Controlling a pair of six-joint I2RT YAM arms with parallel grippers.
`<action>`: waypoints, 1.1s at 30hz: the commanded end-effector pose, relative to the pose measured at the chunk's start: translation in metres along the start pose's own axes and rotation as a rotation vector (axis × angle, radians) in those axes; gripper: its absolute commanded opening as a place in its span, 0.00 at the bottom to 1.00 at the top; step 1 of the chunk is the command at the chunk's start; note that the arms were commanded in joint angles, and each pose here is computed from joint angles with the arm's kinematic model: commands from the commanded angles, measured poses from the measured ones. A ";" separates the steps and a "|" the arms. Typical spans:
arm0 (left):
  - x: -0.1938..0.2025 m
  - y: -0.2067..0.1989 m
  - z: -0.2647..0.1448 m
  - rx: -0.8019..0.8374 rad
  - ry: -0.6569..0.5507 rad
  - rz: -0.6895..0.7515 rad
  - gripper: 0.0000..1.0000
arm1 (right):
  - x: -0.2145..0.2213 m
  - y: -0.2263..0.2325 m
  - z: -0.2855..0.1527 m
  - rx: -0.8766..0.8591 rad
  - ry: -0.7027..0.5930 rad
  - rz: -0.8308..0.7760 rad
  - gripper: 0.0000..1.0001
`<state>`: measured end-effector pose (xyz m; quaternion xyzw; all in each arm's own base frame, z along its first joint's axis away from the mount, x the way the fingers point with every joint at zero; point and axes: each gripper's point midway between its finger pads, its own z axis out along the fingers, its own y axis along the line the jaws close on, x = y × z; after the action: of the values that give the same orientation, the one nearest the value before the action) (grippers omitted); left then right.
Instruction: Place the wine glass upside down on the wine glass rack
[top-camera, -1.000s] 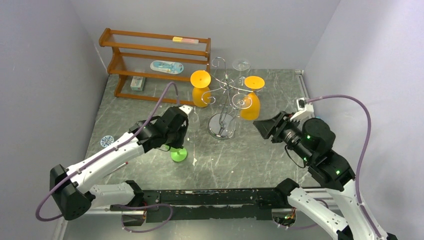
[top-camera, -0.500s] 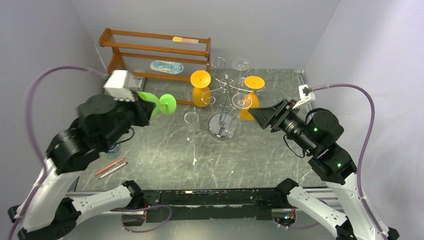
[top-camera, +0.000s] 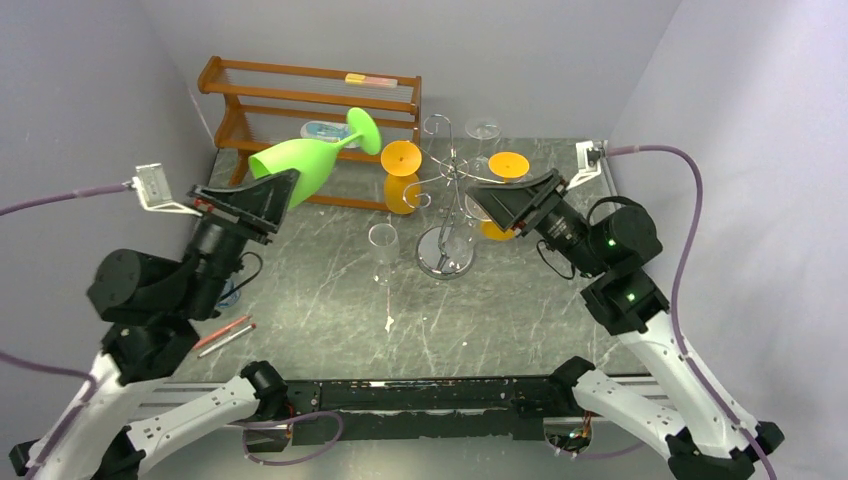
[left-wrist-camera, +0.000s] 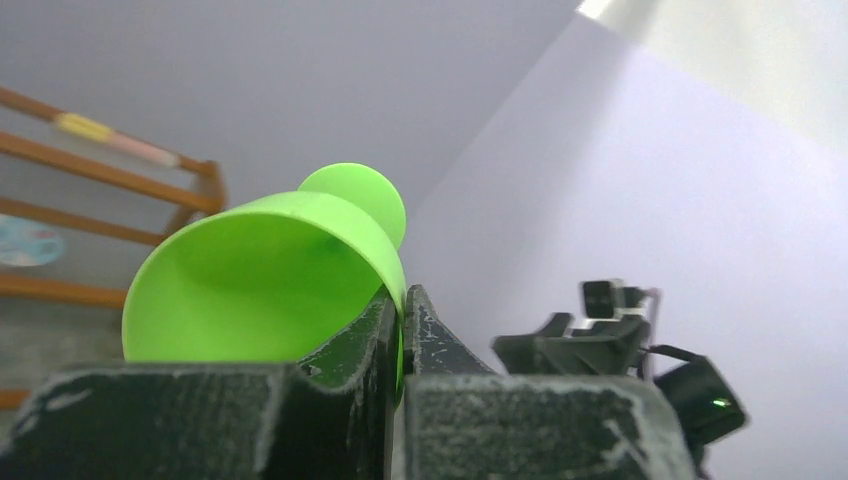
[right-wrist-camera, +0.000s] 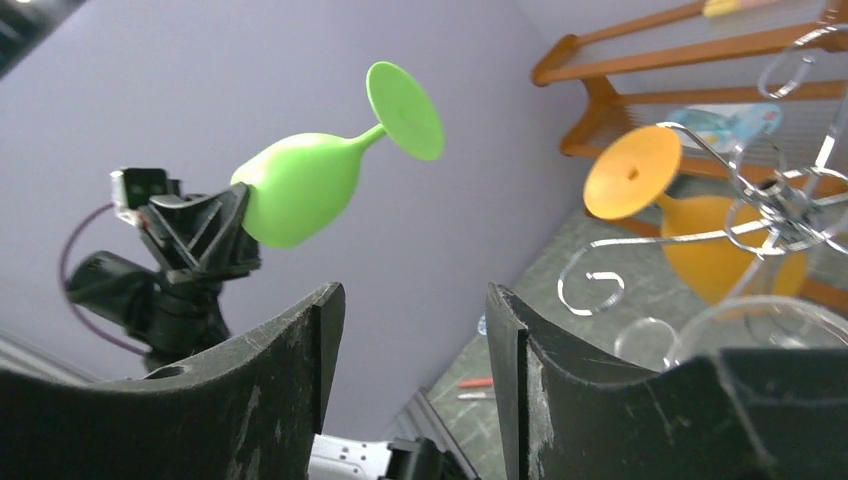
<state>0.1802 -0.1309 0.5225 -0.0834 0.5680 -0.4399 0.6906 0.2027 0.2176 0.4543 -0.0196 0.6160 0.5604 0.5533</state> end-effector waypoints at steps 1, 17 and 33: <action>-0.022 -0.053 0.009 0.281 -0.163 -0.202 0.05 | -0.021 0.033 0.014 -0.171 -0.088 0.066 0.57; -0.003 -0.081 0.026 0.576 -0.318 -0.413 0.05 | -0.044 0.064 0.060 -0.266 -0.233 0.204 0.59; 0.007 -0.078 0.032 0.602 -0.332 -0.466 0.05 | -0.058 0.112 0.092 -0.372 -0.429 0.148 0.59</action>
<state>0.1834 -0.2071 0.5607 -0.0780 0.3060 -0.6915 0.6497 0.2157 0.3000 0.5632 0.0255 0.4208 0.6960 0.5813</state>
